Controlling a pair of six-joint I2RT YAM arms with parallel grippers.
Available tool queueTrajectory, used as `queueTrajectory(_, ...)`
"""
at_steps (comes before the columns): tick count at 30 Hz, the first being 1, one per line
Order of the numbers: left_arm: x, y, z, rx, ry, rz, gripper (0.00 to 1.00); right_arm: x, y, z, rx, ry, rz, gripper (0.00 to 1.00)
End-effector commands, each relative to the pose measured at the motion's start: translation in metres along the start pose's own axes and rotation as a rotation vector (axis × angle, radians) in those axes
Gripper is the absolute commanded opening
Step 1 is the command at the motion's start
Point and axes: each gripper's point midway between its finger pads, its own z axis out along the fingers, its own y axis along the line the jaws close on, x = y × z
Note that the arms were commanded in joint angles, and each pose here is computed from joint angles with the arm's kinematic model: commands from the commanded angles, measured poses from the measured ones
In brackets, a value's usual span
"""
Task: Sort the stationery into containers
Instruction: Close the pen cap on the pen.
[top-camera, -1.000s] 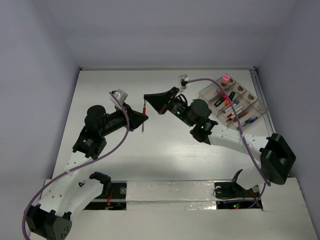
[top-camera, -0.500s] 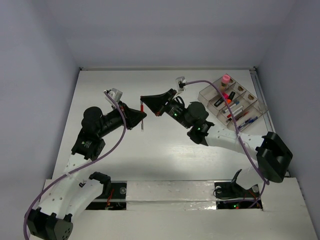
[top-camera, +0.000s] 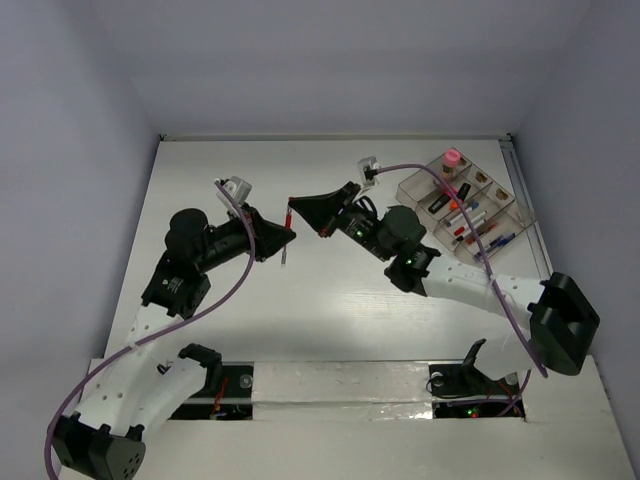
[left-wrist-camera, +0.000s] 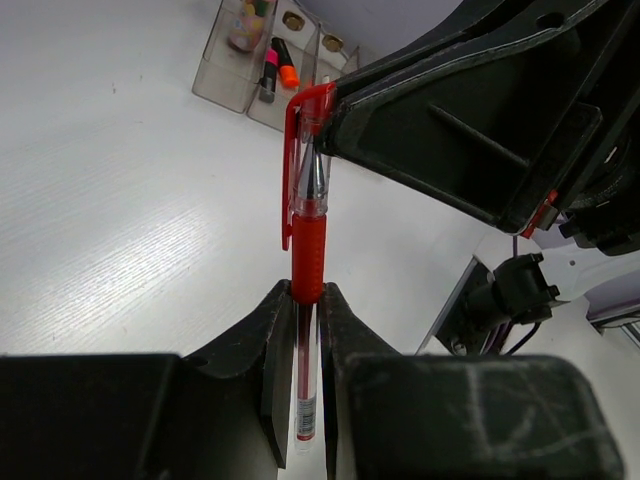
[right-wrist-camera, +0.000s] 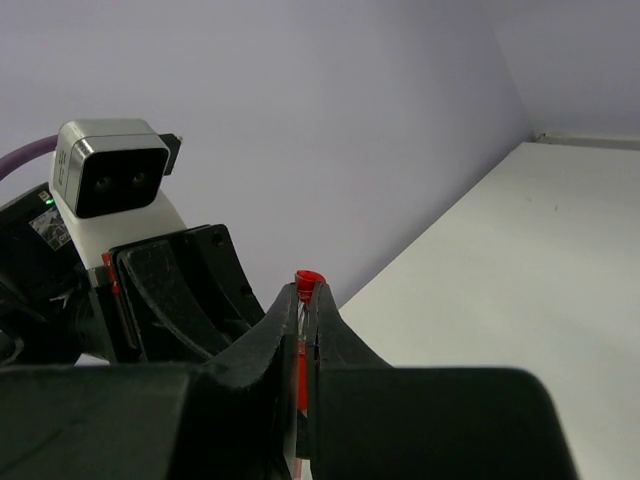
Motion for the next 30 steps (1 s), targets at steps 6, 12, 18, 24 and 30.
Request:
queueTrajectory(6,-0.098,-0.028,-0.005,0.018,-0.264,0.128,0.0,0.098,-0.012,-0.044,0.018,0.354,0.023,0.0)
queueTrajectory(12,-0.113,-0.037,-0.003,0.042,-0.287,0.13,0.0,0.14,-0.02,-0.062,0.064,0.435,0.037,0.0)
queueTrajectory(18,-0.126,-0.041,-0.001,0.052,-0.303,0.132,0.0,0.165,-0.013,-0.075,0.069,0.479,0.042,0.0)
queueTrajectory(24,-0.107,-0.032,0.008,0.059,-0.252,0.089,0.0,0.136,-0.005,-0.071,0.074,0.399,0.021,0.0)
queueTrajectory(30,-0.048,-0.008,0.011,0.03,-0.144,0.007,0.0,0.076,0.005,-0.064,0.095,0.284,0.017,0.46)
